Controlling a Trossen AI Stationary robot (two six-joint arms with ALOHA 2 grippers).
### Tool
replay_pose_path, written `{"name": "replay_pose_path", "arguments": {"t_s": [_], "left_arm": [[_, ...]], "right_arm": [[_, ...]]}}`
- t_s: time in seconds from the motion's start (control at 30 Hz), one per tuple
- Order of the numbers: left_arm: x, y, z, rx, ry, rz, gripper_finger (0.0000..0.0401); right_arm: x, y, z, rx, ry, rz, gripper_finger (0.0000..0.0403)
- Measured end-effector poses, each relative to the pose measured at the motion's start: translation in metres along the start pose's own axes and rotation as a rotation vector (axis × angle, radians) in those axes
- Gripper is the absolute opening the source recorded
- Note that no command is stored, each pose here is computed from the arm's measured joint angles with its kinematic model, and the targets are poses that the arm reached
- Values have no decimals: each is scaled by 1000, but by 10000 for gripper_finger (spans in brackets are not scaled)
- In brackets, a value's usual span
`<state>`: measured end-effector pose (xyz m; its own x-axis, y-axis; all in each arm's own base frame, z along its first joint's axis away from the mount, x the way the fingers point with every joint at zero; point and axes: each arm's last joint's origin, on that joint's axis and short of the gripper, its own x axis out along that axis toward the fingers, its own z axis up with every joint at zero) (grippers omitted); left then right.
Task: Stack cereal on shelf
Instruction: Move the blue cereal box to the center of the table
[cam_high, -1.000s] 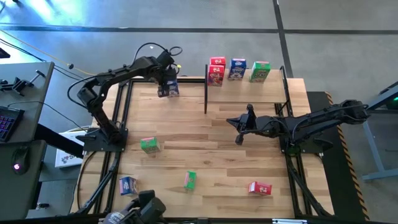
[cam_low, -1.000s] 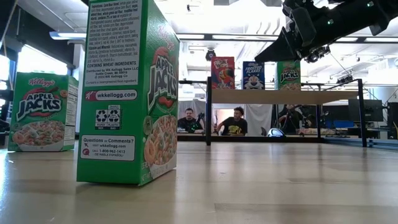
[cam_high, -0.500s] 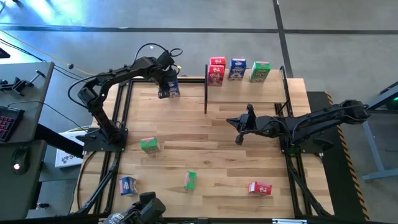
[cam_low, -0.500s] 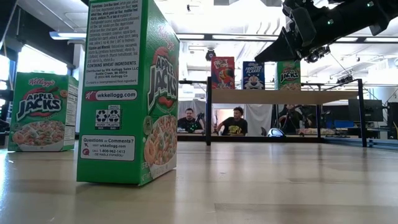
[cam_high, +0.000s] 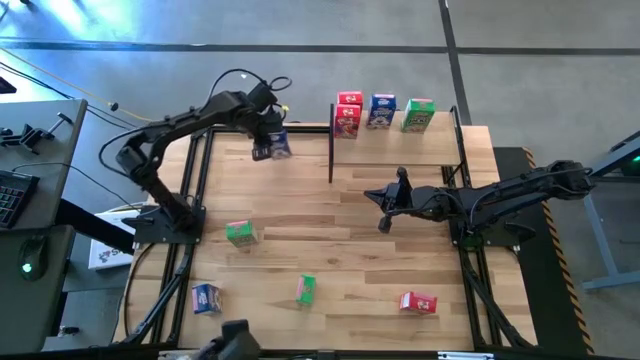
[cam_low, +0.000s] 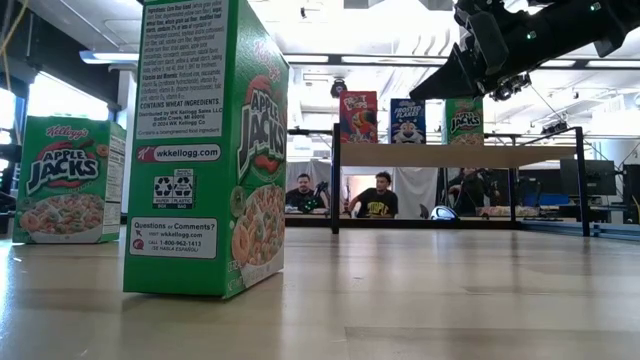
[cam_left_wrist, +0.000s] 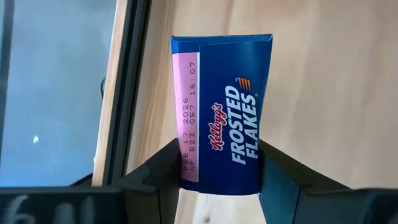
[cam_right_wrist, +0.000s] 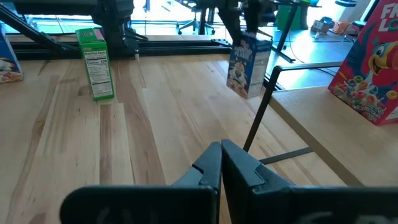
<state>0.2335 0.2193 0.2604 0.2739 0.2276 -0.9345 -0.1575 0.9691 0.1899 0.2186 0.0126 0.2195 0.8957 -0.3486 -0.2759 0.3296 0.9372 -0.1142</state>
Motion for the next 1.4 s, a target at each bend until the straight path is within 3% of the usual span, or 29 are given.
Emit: {"name": "replay_pose_path", "arguments": {"t_s": [0.13,0.27,0.5,0.73,0.9,1.03,1.4], "left_arm": [[-28,-28,9,63,-63,4,150],[-43,-69,19,97,-67,-73,150],[-42,-136,44,96,-95,-172,150],[-30,-181,65,109,-156,-217,150],[-20,-197,87,131,-250,-225,150],[-12,-198,107,131,-246,-223,150],[14,-201,144,136,-130,-218,150]], "right_arm": [[0,0,0,1,0,0,1],[0,0,0,2,0,-1,1],[0,0,2,11,-16,0,1],[0,0,2,28,-19,0,1],[0,0,2,28,-20,0,1],[0,0,3,31,-25,1,1],[0,0,2,30,-19,1,1]]}}
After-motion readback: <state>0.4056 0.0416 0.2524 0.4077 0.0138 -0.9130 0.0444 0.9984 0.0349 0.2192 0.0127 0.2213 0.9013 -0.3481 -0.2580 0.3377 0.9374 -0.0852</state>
